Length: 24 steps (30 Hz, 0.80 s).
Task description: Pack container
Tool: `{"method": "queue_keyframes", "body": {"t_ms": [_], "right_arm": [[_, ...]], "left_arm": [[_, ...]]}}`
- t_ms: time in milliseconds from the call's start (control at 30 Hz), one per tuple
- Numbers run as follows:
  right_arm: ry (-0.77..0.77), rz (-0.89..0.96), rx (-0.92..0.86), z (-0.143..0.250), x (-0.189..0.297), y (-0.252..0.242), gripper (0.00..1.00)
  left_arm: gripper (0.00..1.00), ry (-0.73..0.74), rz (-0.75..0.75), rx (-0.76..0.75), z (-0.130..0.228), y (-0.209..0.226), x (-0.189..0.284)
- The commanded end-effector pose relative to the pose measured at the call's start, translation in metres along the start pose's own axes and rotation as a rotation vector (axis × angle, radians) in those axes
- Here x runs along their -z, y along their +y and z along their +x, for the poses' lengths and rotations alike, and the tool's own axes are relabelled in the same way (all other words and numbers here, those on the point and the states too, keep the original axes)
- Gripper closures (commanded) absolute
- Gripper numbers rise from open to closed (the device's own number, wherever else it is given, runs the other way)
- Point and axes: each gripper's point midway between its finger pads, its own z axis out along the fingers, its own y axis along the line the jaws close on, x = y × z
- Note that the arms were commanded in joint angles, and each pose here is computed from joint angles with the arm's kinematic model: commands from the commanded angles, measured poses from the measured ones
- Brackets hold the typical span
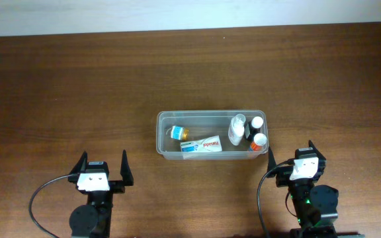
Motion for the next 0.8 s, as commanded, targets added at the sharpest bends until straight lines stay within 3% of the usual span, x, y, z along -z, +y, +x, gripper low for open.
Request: {"method": "queue_keyframes", "body": {"t_ms": [0, 767], "right_arm": [[0.002, -0.009, 0.008, 0.002, 0.0, 0.003, 0.02], [-0.12, 0.006, 0.01, -0.025, 0.009, 0.0, 0.02]], "left_arm": [[0.01, -0.005, 0.005, -0.018, 0.001, 0.0, 0.0], [0.0, -0.004, 0.005, -0.018, 0.001, 0.0, 0.0]]}}
